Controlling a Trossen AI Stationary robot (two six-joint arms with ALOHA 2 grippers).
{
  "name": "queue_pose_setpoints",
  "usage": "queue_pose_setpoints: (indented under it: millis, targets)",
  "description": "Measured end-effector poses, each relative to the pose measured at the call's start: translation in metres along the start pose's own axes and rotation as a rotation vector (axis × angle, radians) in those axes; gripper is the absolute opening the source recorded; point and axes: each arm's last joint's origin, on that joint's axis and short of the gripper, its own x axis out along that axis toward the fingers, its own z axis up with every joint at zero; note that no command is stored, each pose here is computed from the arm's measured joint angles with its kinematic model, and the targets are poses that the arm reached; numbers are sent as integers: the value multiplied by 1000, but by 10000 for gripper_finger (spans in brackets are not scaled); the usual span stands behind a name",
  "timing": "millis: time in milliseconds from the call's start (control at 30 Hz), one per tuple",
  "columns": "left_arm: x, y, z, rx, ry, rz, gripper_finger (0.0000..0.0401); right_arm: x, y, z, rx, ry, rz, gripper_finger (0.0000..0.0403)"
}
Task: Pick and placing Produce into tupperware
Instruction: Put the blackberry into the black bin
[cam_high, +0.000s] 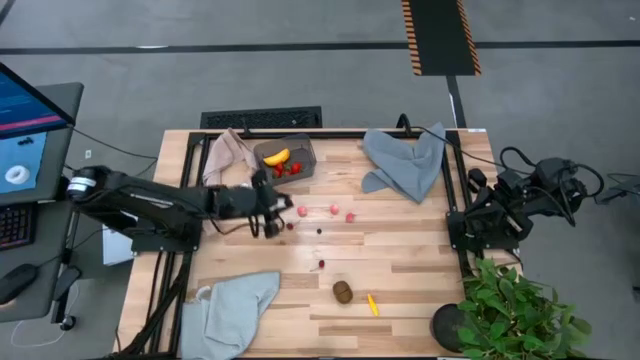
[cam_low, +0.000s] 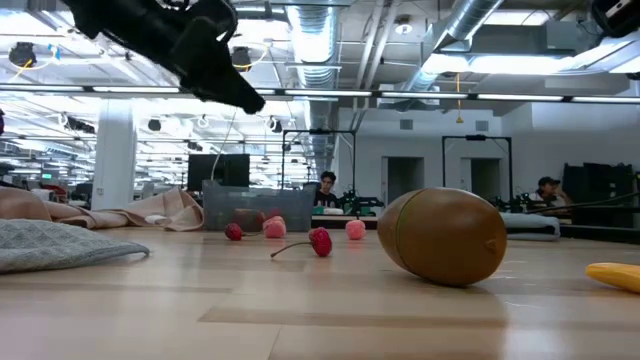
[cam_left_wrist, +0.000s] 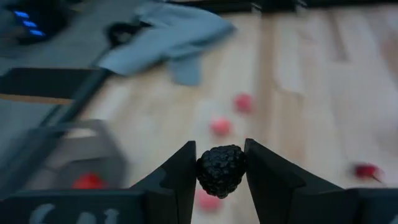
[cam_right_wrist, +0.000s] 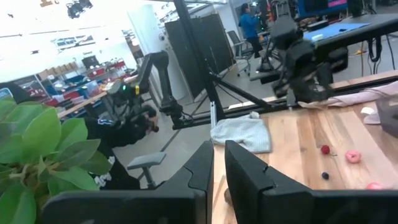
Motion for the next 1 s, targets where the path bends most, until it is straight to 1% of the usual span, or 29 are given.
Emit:
queue_pose_setpoints:
  millis: [233,300,433,567,633,733,867,1000]
  targets:
    - [-16,52,12,-99,-83,160,115,0,0,0,-3,-1,2,64]
    - [-17,66,12,-130,-85,203,112,0,0,0,-3,-1,1,64]
    - [-16,94,7,-201,-76,241,110,0,0,0,-3,-1,1,64]
    - [-14,118,1,-290,-73,248,113,0,0,0,-3,-1,1,64]
    - [-10,127,-1,-313,-83,226,113,0,0,0,-4,-1,1,64]
    - [1,135,-7,-329,-68,197,113,0,0,0,-4,-1,0,64]
    - [21,144,-20,-368,-22,213,113,0,0,0,-4,-2,-5,64]
    - [38,150,-31,-385,2,177,113,0,0,0,-4,-2,-5,64]
